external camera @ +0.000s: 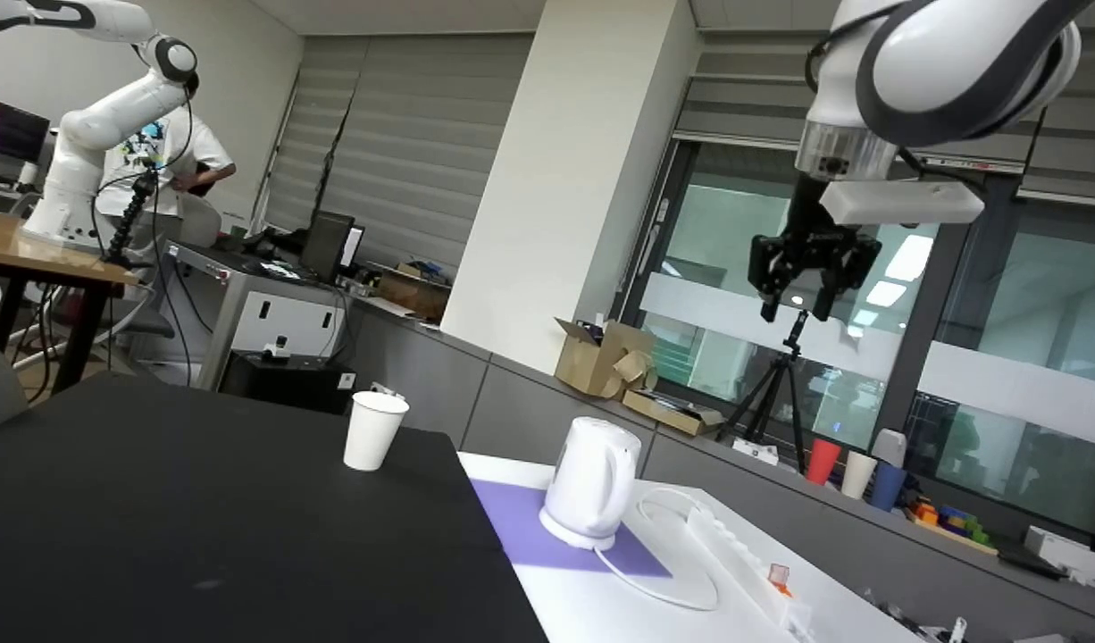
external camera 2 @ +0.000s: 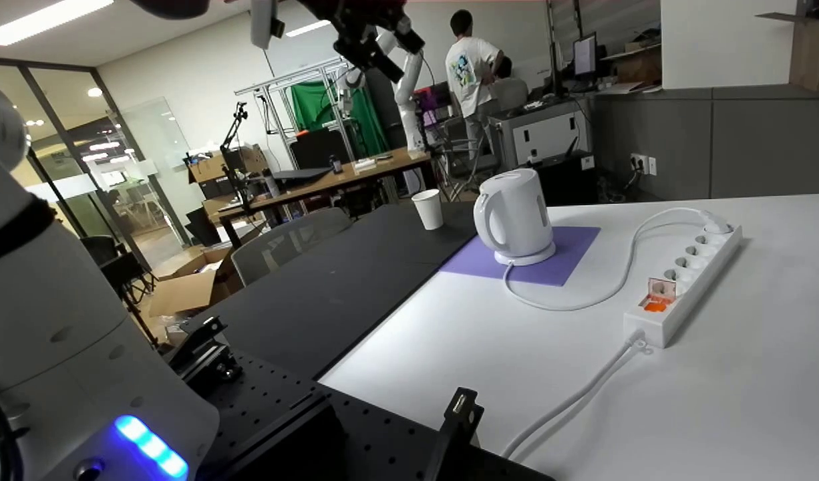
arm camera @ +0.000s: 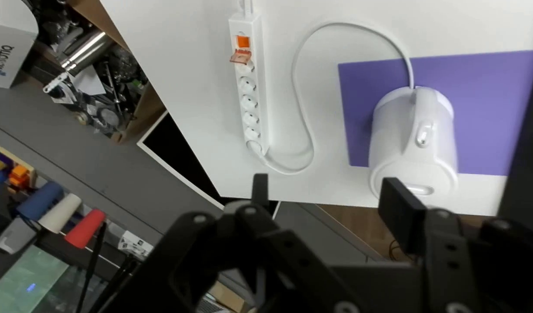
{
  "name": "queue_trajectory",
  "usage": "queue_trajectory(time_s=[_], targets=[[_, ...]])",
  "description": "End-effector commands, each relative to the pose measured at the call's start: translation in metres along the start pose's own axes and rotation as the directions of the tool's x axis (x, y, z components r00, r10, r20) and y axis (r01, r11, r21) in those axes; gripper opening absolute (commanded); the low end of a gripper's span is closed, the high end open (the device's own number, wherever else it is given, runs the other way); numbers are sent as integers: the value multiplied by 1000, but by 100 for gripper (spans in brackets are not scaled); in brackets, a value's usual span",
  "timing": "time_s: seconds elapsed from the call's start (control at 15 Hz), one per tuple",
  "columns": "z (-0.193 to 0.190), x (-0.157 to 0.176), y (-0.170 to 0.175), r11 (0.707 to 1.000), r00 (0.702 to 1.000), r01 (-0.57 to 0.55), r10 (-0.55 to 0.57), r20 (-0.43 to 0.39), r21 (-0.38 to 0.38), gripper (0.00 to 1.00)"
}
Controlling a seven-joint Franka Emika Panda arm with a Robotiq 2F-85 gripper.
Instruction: Turn on the big switch on the adapter and press the switch on the kettle
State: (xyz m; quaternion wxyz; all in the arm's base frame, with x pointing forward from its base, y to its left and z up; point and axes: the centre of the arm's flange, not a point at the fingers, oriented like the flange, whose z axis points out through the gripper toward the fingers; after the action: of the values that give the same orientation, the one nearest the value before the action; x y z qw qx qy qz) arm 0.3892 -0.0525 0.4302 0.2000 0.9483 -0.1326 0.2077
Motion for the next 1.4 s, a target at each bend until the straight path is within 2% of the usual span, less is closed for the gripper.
queue_trajectory(time_s=[0.0, 0.13, 0.27, 0.4, 0.47, 0.53, 0.6, 1.33], targets=[[62, 18, 45, 999, 998, -38, 37, 53, 24, 38], [93, 19, 73, 994, 994, 35, -45, 103, 99, 25], [120, 20, 100, 976, 985, 105, -129, 118, 191, 10], [145, 22, 123, 953, 975, 148, -186, 124, 265, 1], [159, 23, 131, 950, 970, 138, -187, 156, 280, 0], [145, -4, 95, 967, 980, 116, -149, 134, 225, 9], [154, -3, 100, 961, 976, 128, -166, 143, 245, 1], [160, 4, 100, 957, 972, 141, -183, 149, 255, 0]])
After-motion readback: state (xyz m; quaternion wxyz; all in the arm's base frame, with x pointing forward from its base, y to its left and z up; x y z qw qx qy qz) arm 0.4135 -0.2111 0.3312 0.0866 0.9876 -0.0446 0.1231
